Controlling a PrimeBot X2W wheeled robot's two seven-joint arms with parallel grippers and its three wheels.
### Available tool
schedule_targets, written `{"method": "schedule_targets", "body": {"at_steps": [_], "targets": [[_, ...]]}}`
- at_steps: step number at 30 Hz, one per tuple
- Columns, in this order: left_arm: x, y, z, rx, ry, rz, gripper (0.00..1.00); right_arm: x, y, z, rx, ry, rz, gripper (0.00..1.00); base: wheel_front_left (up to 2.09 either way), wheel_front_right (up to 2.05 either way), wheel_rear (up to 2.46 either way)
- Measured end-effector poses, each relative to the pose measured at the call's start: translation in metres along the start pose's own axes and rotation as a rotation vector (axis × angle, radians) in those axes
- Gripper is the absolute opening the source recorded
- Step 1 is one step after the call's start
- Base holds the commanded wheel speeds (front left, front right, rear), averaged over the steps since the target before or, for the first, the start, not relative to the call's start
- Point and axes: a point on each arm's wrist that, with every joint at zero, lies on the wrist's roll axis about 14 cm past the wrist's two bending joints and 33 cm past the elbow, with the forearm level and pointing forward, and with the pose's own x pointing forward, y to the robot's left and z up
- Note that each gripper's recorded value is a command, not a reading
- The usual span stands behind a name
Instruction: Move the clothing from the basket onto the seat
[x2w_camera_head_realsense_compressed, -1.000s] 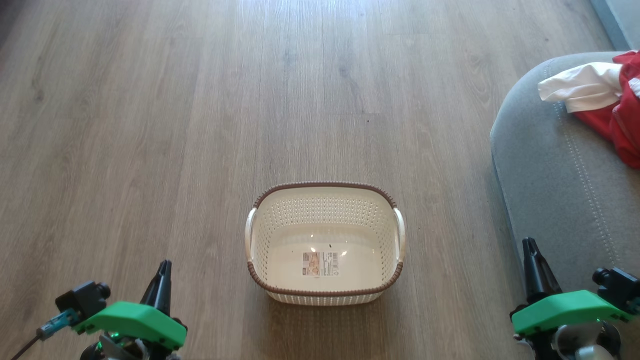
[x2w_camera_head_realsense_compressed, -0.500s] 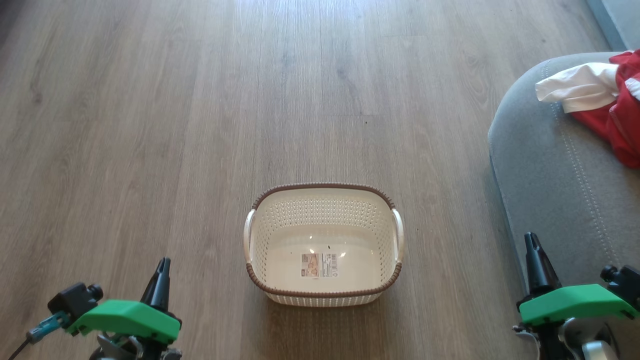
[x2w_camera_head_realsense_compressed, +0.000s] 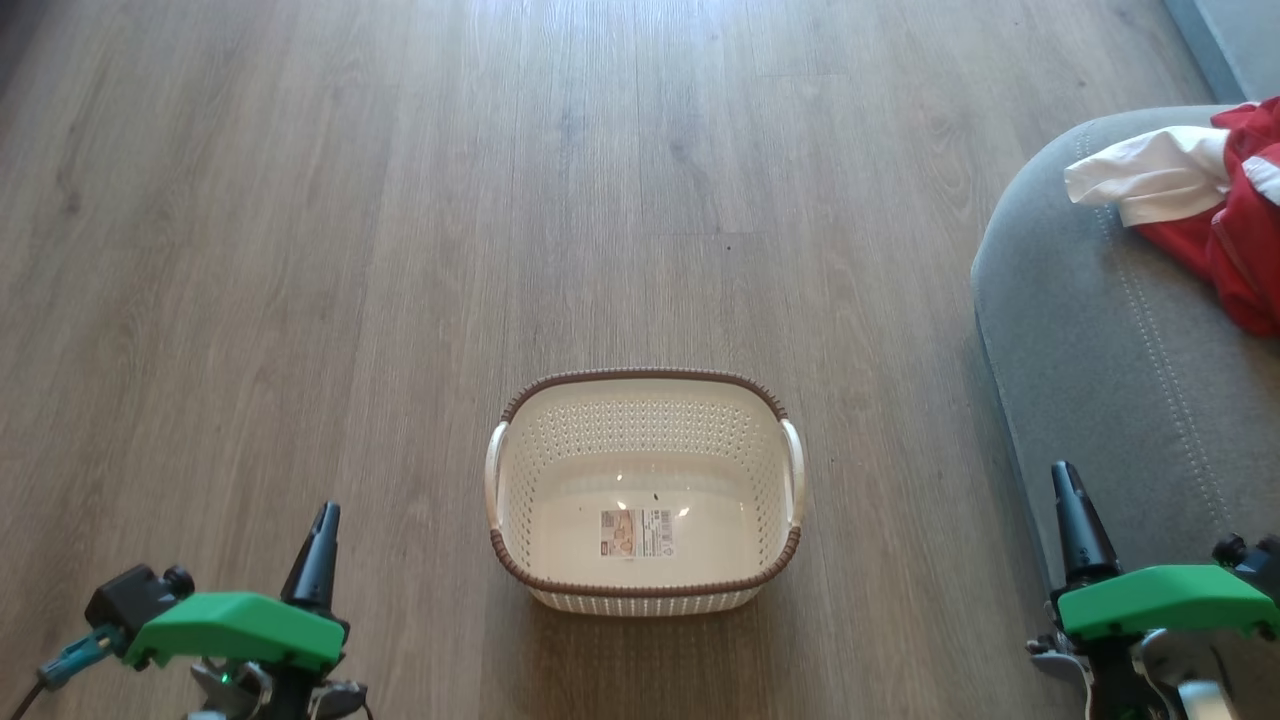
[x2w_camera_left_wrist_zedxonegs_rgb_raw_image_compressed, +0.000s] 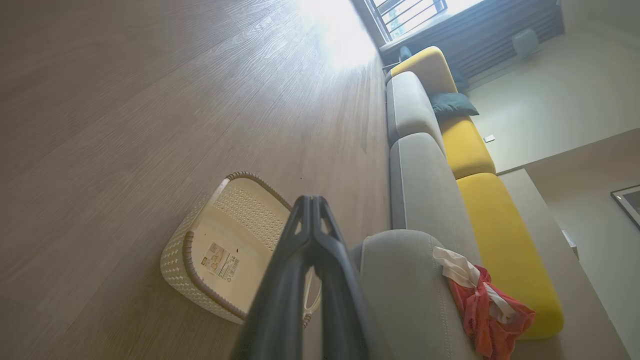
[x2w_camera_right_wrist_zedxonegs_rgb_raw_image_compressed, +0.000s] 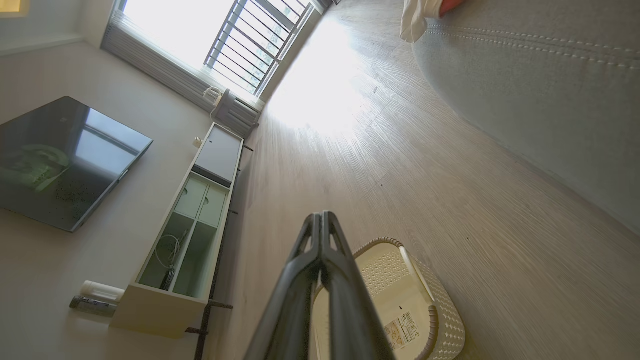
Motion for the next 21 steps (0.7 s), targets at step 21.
{"method": "schedule_targets", "body": {"at_steps": [21], "targets": [[0.003, -0.012, 0.006, -0.236, -0.006, -0.046, 0.00, 0.002, 0.003, 0.004, 0.254, 0.006, 0.008, 0.00, 0.00, 0.00, 0.00]]}}
